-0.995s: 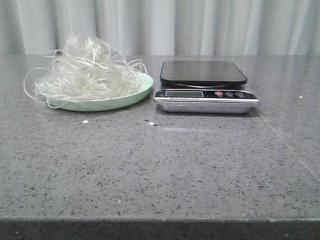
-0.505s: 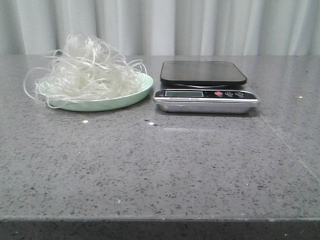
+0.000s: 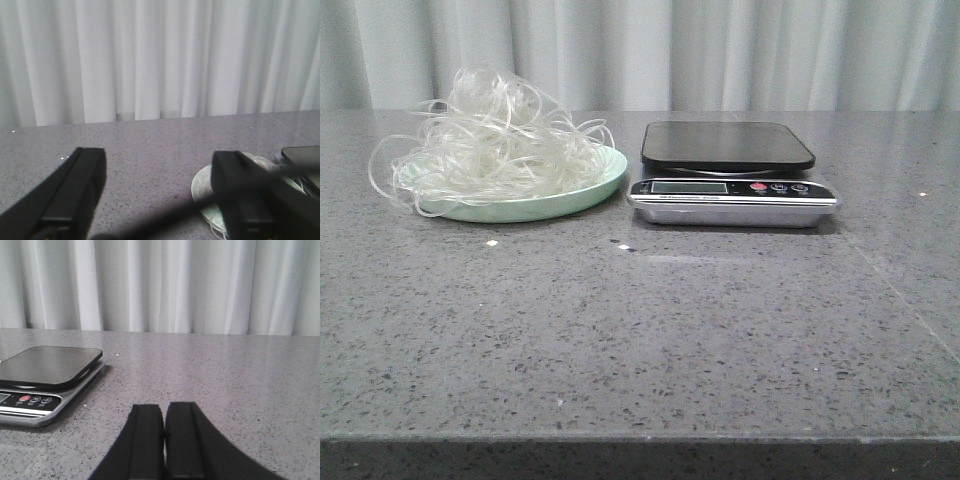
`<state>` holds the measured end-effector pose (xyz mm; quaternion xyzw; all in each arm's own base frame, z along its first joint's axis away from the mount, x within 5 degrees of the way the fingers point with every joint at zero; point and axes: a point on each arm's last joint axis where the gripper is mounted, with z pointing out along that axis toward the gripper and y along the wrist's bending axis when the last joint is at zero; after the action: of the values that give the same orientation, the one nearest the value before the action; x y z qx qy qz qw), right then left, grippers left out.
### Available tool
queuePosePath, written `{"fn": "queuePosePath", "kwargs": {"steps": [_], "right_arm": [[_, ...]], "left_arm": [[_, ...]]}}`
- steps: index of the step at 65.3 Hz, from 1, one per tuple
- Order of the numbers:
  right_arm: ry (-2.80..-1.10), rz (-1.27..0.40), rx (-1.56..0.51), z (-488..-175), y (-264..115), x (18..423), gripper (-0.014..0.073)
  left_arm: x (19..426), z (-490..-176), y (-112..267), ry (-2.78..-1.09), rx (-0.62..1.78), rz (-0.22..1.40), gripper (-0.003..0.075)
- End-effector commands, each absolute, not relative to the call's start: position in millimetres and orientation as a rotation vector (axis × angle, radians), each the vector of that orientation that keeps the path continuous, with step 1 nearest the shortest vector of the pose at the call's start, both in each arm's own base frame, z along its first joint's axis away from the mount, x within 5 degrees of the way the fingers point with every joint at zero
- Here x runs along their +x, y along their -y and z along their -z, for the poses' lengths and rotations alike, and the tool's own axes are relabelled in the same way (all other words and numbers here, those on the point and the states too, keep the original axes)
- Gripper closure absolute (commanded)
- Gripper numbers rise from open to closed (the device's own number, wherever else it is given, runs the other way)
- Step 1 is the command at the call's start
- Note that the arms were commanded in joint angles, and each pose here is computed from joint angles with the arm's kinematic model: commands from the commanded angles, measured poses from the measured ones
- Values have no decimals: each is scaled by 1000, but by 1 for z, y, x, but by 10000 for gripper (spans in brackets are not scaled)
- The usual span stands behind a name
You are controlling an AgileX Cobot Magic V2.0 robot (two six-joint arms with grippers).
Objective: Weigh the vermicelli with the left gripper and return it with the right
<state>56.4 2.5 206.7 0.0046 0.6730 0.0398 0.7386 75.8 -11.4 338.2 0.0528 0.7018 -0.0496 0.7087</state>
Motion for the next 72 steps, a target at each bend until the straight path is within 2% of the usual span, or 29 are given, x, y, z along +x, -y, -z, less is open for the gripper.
{"fn": "queuePosePath", "kwargs": {"steps": [1, 14, 27, 36, 53, 72], "right_arm": [[-1371, -73, 7, -218, -2, 53, 408], [-1371, -73, 7, -218, -2, 53, 408], [-1371, -73, 7, -218, -2, 53, 408], [-1371, -73, 7, -218, -2, 53, 408], [-1371, -73, 7, -218, -2, 53, 408], [-1371, -73, 7, -218, -2, 53, 408]], "left_arm": [[80, -358, 15, -1489, 134, 150, 83], [112, -381, 39, -1591, 282, 247, 81], [173, -404, 75, -1731, 421, 259, 81], [217, -407, 95, -1861, 458, 248, 81], [289, -387, 128, -2123, 520, 235, 81], [328, -356, 151, -2329, 536, 299, 81]]}}
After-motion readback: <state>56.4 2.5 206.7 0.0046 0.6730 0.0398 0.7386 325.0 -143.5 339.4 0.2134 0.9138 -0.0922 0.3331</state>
